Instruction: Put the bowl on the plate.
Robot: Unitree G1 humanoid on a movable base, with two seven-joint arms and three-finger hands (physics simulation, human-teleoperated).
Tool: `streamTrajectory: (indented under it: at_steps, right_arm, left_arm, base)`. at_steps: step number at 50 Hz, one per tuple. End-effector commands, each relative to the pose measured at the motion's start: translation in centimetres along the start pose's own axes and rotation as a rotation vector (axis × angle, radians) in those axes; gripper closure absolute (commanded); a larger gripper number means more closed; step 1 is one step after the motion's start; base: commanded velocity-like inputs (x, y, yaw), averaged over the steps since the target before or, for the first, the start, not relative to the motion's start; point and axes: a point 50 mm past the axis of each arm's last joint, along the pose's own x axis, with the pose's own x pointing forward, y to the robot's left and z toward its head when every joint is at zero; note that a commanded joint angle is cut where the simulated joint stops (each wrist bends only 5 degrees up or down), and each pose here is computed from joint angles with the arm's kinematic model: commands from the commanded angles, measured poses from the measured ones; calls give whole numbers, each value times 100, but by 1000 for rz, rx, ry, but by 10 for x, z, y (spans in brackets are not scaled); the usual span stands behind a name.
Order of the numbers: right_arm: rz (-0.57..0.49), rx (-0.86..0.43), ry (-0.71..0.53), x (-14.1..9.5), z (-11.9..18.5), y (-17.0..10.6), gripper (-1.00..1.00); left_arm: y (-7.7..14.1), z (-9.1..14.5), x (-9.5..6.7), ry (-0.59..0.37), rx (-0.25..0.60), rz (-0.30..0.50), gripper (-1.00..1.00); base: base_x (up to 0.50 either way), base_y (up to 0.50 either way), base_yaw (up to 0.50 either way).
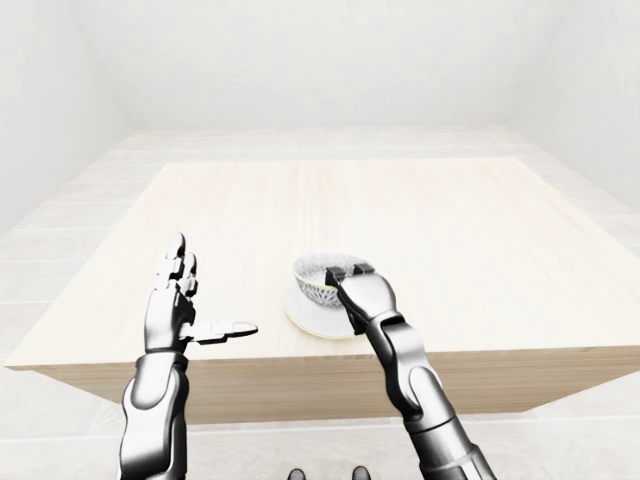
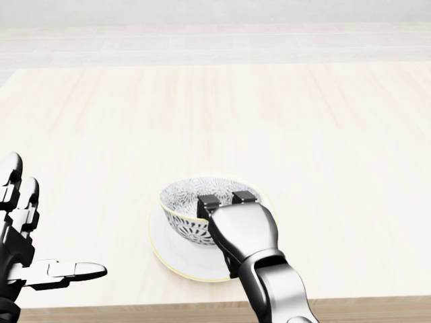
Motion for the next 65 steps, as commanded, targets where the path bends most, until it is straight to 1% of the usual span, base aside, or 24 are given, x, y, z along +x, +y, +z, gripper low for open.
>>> streamTrajectory:
  at_steps: [1, 15, 65]
  right_arm:
    - [-30, -10, 9, 2, -2, 1, 100]
    - [-18, 1, 16, 3, -5, 9, 100]
    - [-19, -13, 17, 2, -5, 10, 100]
  left_arm:
    - [0, 0, 0, 0, -1, -2, -100]
    - [0, 0, -1, 1, -2, -2, -100]
    - [1, 4, -2, -17, 3, 0, -100]
  base:
    - [0, 0, 0]
    - [0, 0, 0]
    - [0, 0, 0]
